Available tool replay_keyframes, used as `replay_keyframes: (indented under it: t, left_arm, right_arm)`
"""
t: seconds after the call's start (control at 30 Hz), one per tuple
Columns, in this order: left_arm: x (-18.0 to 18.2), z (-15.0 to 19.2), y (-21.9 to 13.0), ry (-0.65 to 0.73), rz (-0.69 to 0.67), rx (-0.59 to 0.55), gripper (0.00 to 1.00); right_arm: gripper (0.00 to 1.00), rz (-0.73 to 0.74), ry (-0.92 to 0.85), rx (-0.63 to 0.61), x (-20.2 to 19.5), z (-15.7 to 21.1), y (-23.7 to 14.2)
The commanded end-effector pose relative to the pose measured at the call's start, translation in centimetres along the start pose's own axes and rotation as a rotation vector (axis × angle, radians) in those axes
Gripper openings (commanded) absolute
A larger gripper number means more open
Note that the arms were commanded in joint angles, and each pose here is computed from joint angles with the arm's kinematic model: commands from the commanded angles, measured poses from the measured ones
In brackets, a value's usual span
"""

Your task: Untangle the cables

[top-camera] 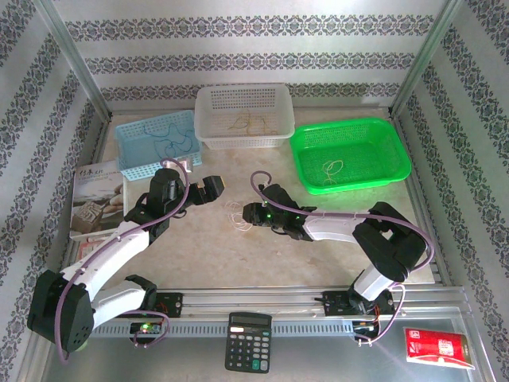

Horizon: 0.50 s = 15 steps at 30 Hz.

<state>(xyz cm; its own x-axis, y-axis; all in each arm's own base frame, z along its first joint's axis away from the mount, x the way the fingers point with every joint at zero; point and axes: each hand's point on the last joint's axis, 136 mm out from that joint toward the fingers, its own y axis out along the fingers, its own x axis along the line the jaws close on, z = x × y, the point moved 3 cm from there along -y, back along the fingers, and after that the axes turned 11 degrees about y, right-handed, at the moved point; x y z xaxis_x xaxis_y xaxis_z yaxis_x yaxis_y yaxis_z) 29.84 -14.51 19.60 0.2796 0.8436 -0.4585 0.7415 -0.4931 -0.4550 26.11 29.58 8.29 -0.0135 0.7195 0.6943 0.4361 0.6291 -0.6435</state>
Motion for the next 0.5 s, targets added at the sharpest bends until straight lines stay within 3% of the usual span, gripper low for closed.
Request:
replay_keyframes:
  t: [0.0,0.1,0.23,0.47]
  left_arm:
    - [-0.1,-0.6,-0.3,-0.001,0.02,-0.036,1.0]
    - [-0.1,-0.6,-0.3,0.004,0.019,-0.036,1.0]
    - [-0.1,-0.4,-0.3,0.012,0.019,-0.03,1.0]
    - [0.2,0.4,-0.2,0.048,0.022,-0.021,1.0]
  right_arm:
    - [0.29,-0.011,-0.002,0.0,0.1,0.4,0.1]
    - [0.22,-0.015,0.001,0.006,0.2,0.6,0.2]
    - [0.0,-0.039,-0.001,0.006,0.8,0.4,0.0]
    - [0.0,-0.145,-0.011,-0.069,4.6,-3.0,-3.6]
